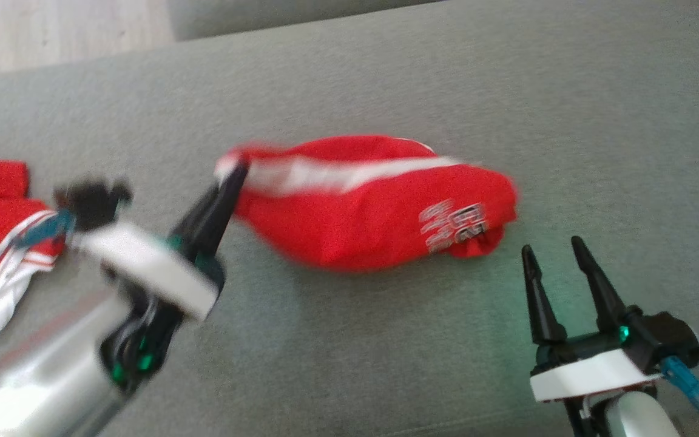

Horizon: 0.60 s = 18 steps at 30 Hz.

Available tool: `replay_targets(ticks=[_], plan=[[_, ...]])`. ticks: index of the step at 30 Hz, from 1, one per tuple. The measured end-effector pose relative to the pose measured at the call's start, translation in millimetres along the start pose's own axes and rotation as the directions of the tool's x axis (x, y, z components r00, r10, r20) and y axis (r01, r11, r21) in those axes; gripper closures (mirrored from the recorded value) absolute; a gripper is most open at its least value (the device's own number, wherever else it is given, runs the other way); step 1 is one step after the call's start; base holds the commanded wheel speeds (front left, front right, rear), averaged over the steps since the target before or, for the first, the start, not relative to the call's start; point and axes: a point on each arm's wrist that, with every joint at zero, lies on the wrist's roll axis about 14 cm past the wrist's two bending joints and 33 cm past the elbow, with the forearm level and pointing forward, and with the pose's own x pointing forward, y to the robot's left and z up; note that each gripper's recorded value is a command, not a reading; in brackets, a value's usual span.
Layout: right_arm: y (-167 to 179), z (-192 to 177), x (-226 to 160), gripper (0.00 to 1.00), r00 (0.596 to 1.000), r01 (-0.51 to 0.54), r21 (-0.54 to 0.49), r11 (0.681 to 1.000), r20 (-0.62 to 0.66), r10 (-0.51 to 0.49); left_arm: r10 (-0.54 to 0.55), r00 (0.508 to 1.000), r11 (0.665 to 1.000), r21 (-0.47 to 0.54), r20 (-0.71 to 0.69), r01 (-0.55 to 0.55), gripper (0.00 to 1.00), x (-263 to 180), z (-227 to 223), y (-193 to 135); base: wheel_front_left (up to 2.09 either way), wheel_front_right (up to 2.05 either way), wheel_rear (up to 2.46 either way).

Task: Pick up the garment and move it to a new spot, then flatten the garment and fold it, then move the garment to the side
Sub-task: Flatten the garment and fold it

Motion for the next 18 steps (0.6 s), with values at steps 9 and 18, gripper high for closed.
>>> replay_targets(ticks=[9,18], plan=[[19.3,-6.5,38.5,0.00,0.997,-0.070,0.040,0.997,-0.008,0.070,0.208,0.978,0.978,-0.037,0.022,-0.207,1.00,-64.5,-17.1,66.0,0.00,0.00,0.00],[57.8,-36.0,74.9,0.00,0.950,-0.285,0.045,0.957,-0.120,0.288,0.314,0.949,0.949,0.016,0.040,-0.315,1.00,-88.5,-16.0,97.9,0.00,0.00,0.00]])
